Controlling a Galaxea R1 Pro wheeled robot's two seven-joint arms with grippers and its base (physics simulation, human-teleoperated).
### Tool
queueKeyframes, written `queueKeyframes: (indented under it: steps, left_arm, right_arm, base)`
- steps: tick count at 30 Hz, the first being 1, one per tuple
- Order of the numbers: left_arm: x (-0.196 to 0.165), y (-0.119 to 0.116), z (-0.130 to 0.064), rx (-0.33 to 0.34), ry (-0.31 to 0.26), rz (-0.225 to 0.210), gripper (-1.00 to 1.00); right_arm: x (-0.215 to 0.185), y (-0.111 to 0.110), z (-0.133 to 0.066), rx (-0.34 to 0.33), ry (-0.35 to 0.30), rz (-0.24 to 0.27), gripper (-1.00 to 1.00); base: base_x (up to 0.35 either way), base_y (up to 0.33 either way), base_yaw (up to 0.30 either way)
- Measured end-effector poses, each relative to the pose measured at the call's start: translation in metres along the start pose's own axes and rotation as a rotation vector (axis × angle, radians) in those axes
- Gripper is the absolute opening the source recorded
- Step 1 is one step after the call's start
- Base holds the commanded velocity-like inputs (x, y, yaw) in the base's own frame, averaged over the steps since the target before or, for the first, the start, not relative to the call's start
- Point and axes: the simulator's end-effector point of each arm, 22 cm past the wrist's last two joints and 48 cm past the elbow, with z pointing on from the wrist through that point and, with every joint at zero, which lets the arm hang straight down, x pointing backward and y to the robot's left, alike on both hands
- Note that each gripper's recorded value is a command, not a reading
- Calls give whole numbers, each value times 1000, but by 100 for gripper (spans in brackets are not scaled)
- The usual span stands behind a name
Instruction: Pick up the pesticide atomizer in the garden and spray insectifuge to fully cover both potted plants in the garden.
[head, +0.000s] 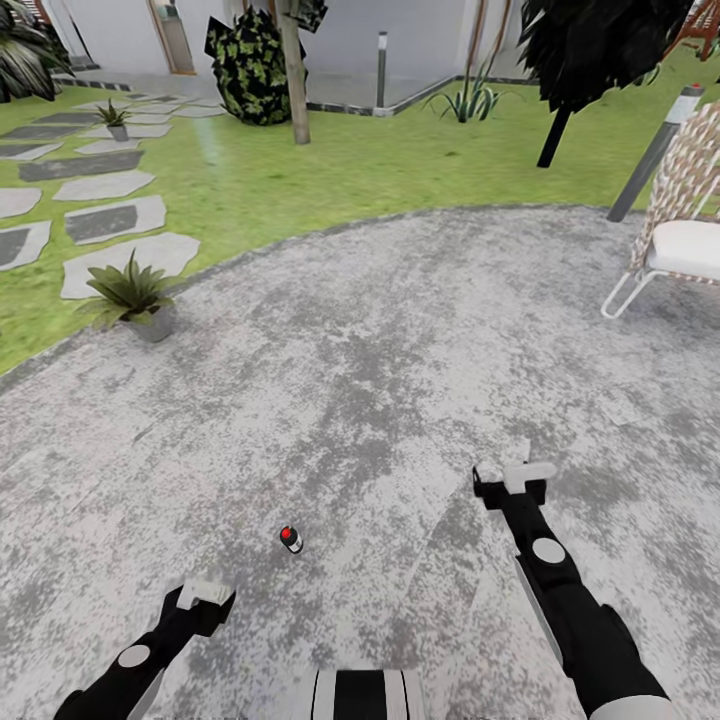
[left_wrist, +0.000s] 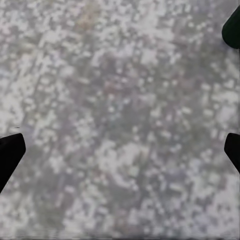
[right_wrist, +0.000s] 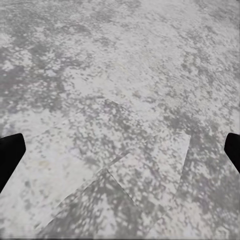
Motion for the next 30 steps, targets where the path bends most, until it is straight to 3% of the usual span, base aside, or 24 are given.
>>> queueKeyframes:
  steps: [10,23,30]
  left_arm:
    - [22,-5,6,9,40,-3,100]
    - [47,-8,12,15,85,-6,100]
    - [62,-9,15,16,111,-8,100]
  right_arm:
    - [23,6,6,-6,33,-12,100]
    - [52,13,12,-16,81,-15,100]
    - [68,18,15,-23,105,-16,100]
  base:
    - [0,0,-10]
    - [0,0,-247]
    - [0,0,-61]
